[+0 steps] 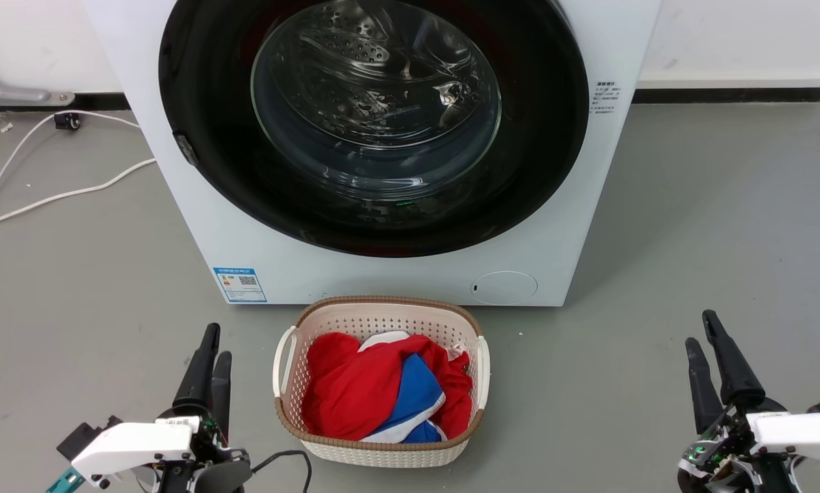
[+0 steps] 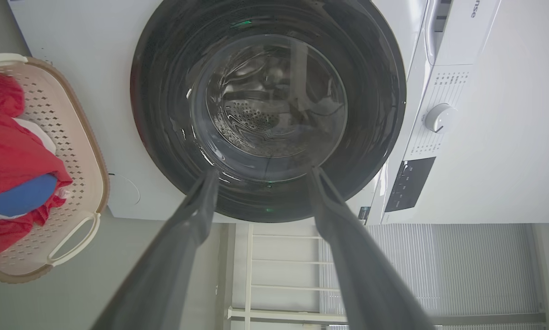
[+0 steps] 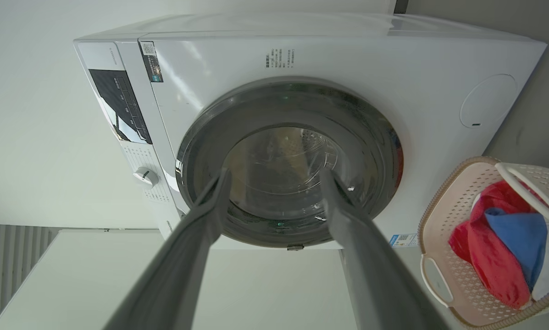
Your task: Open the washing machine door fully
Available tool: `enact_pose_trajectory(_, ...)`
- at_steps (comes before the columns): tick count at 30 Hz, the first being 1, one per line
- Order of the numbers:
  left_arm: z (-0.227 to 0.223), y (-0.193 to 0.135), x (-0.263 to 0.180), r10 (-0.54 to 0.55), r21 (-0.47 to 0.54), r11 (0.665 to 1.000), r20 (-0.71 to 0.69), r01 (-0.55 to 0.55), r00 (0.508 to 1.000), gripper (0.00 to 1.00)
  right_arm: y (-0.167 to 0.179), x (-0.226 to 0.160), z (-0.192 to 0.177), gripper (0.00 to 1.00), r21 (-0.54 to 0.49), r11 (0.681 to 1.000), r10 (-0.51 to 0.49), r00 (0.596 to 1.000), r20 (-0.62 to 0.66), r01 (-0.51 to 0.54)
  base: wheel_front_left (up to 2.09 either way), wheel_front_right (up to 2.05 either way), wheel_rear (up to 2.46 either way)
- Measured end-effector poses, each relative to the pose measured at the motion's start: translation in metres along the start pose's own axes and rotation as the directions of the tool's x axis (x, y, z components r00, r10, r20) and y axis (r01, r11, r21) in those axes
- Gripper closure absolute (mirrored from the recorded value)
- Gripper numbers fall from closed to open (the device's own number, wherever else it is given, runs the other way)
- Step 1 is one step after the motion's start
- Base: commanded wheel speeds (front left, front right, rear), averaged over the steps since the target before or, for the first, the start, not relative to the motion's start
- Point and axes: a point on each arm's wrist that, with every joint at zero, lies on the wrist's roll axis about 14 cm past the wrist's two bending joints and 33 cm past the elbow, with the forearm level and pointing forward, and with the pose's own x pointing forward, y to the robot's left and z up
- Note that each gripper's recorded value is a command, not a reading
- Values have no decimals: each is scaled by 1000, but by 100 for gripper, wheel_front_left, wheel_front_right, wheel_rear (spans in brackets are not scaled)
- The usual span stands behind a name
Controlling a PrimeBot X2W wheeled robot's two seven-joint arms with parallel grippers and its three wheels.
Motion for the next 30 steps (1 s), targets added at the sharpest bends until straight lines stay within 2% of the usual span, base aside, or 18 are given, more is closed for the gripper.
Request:
enact_pose_trajectory(9, -3, -16, 2, -48, 67, 997, 8, 47, 999, 0, 9, -1, -2, 0, -75, 997, 27, 1000, 13, -26, 0, 0, 0)
enact_pose_trajectory(16, -15, -23, 2, -70, 239, 968, -25, 74, 997, 0, 15, -2, -1, 0, -179, 983, 47, 999, 23, -42, 0, 0, 0)
enact_pose_trajectory(19, -19, -24, 1, -74, 331, 940, -38, 82, 997, 0, 17, -2, -1, 0, -248, 968, 57, 998, 25, -49, 0, 0, 0)
enact_pose_trajectory(24, -23, -29, 1, -91, 477, 872, -54, 106, 994, 0, 22, -3, -1, 0, -375, 925, 72, 997, 20, -59, 0, 0, 0)
enact_pose_trajectory(27, -24, -30, 0, -98, 545, 831, -59, 115, 993, 0, 24, -4, -1, 0, -450, 891, 79, 997, 13, -65, 0, 0, 0)
enact_pose_trajectory(30, -25, -29, -1, -92, 608, 786, -63, 111, 994, 0, 25, -5, -1, 0, -533, 843, 80, 997, 6, -65, 0, 0, 0)
